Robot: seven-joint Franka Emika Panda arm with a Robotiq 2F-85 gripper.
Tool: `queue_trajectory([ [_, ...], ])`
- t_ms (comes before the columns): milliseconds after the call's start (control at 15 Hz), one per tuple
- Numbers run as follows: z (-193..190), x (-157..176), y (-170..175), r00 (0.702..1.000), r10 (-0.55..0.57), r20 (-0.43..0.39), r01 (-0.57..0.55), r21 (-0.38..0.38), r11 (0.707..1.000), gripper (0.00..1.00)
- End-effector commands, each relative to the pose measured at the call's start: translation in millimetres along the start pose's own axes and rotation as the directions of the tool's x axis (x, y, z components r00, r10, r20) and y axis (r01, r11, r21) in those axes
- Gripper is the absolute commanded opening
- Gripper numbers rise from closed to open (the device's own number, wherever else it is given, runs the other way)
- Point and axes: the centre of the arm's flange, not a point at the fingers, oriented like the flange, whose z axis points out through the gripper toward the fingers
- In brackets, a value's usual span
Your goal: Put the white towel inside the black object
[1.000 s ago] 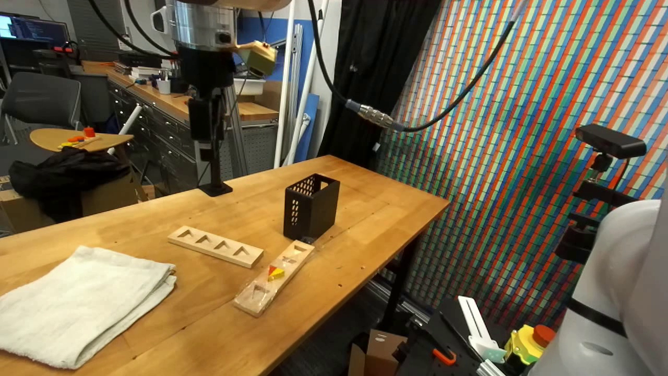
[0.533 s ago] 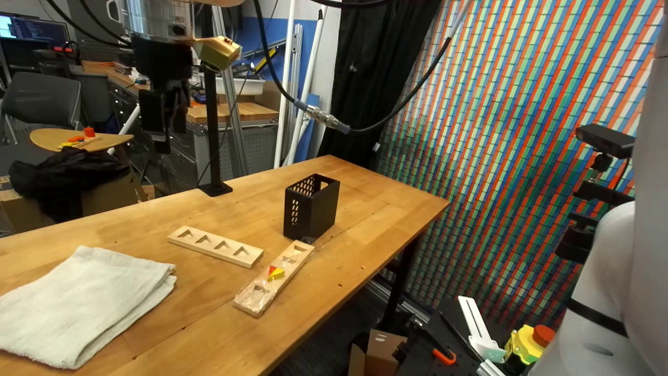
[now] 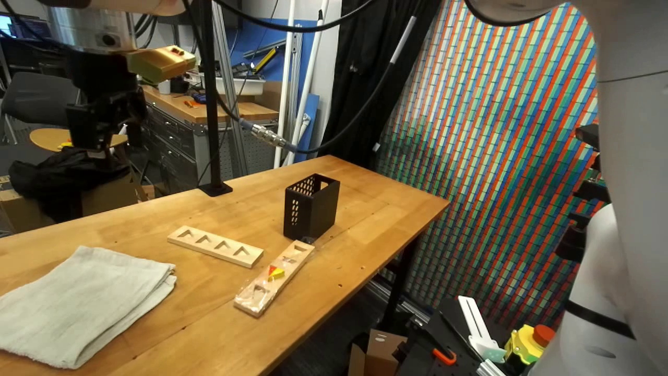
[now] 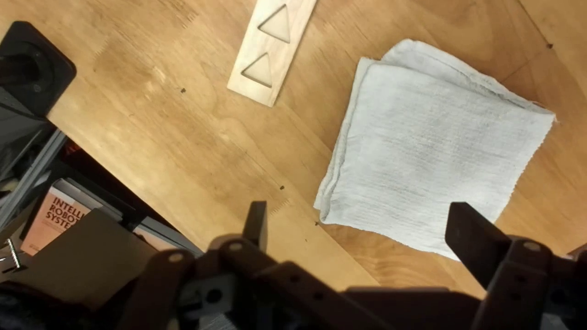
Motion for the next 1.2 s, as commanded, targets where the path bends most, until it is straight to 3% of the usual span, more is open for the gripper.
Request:
queue_trajectory([
  [0,12.8,51.7,-14.6,0.999,0.044,0.013,-0.043,-0.012,0.999,1.0],
  [333,53.0,74.3,-38.5,0.995,0.098,0.019,-0.098,0.034,0.995,1.0],
  [1133,155.5,84.2,-72.3,0.963,0.268,0.038,-0.271,0.135,0.953,1.0],
])
